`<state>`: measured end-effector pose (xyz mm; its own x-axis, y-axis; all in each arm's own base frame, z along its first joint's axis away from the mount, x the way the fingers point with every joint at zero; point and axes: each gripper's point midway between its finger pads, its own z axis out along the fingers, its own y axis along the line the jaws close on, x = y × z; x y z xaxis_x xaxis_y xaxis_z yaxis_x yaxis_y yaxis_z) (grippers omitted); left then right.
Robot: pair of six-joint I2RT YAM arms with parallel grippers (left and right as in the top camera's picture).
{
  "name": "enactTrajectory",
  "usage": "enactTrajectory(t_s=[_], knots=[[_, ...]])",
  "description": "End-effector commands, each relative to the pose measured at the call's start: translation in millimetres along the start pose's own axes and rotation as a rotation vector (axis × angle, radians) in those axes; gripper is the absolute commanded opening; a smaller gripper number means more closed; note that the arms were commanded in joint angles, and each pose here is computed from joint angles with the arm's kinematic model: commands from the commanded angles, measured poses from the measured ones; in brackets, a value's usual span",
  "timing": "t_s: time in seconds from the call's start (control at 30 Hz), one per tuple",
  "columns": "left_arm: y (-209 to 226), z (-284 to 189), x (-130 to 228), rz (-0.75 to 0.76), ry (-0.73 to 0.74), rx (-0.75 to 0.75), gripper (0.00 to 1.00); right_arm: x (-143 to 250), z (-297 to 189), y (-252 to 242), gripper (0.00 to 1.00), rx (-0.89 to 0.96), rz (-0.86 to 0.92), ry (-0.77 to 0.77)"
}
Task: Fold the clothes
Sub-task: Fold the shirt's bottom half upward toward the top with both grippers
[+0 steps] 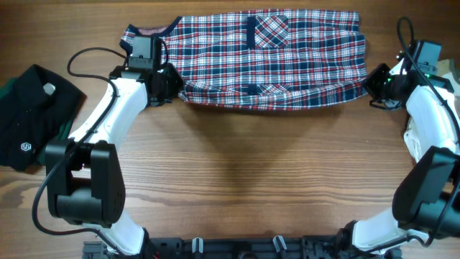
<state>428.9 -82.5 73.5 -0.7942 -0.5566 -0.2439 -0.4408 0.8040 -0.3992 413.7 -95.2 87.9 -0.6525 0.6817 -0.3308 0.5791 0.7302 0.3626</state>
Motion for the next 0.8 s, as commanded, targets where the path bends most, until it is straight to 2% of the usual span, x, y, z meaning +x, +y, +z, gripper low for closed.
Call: enactTrajectory(t_s=[0.0, 0.37, 0.53, 0.67, 0.77], knots=[[-9.0, -12.4, -21.0, 0.021, -0.077, 0.027, 0.04, -3.7, 22.3, -2.3, 0.04, 0.004, 0.015, 0.009], [-22.9, -7.8, -56.8, 0.034, -0.234, 0.067, 0.05, -42.2, 29.4, 21.6, 0.04, -0.101, -0.033, -0.143], [-15.4, 9.9, -55.3, 0.03, -0.22, 0.041, 0.1, -36.4, 47.4, 36.7, 0.04, -0.116, -0.089, -0.146], [-11.7, 24.9, -54.2, 0.03, -0.209, 0.032, 0.13, -28.9, 64.3, 31.7, 0.04, -0.062, -0.104, -0.137], [-10.7, 26.9, -57.9, 0.03, -0.227, 0.026, 0.23, -28.5, 67.6, 30.7, 0.04, -0.059, -0.124, -0.136]])
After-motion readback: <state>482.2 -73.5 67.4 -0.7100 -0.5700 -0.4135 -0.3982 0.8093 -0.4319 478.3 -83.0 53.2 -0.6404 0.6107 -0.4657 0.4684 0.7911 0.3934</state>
